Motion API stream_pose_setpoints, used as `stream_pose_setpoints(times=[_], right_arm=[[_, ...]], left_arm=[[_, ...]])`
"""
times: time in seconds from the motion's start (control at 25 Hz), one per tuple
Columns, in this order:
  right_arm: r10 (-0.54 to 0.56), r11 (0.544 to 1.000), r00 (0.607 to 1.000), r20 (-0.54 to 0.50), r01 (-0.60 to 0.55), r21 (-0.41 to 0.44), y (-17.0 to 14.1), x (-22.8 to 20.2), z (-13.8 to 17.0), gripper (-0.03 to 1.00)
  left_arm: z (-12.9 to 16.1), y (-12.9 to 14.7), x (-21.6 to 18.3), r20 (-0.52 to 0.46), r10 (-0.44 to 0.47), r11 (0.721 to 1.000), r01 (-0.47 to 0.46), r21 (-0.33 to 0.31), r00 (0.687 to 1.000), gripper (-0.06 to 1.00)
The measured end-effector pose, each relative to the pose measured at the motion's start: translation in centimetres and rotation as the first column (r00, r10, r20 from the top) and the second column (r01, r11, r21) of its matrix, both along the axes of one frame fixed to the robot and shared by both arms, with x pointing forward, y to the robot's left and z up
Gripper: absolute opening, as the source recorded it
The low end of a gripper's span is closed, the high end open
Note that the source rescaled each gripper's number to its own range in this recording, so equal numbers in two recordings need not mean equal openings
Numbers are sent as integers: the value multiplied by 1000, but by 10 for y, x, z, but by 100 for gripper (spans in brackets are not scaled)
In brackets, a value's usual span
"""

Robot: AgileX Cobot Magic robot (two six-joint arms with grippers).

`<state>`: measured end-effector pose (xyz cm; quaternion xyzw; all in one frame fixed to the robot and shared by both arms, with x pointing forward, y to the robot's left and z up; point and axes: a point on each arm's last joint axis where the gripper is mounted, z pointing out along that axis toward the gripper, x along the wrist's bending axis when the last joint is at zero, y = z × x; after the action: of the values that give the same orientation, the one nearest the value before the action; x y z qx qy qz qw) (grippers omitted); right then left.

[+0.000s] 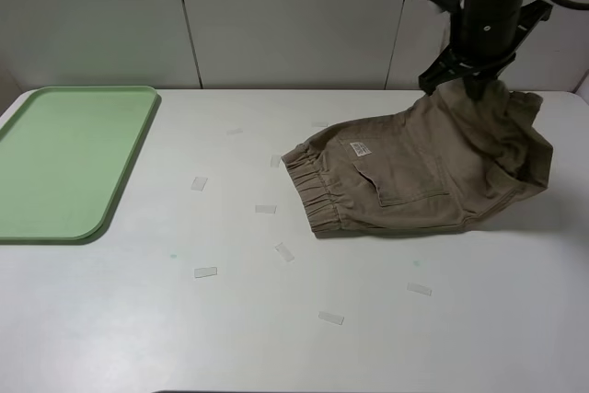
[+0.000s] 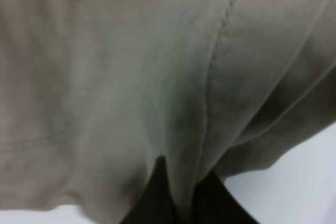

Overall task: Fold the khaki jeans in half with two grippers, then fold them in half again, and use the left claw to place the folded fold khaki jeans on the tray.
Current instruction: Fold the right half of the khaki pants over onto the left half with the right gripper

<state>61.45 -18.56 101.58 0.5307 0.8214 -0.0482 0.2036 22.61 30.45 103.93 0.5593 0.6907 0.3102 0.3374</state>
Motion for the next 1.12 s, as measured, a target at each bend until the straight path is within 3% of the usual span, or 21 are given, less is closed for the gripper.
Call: stream_pose_setpoints(times=[0.32,0.52,0.96,1.04,1.08,1.12], right_arm=[[42,996,999,-17,-40,78,62,-27,-20,2],[73,990,995,-73,-64,122,95,-37,-50,2],[131,979,989,-73,-117,167,134,-54,-67,2],[119,978,991,-61,-106,179,135,-55,-67,9],[111,978,992,-59,-98,183,136,-54,-67,19],[109,978,993,-55,-97,187,136,-54,-67,36]], left_arm=[[0,0,0,0,0,1000,0,0,1000,95],[0,0,0,0,0,1000,0,0,1000,95],[0,0,0,0,0,1000,0,0,1000,95],[0,0,0,0,0,1000,0,0,1000,95],[0,0,0,0,0,1000,0,0,1000,95],[0,0,0,0,0,1000,0,0,1000,95]])
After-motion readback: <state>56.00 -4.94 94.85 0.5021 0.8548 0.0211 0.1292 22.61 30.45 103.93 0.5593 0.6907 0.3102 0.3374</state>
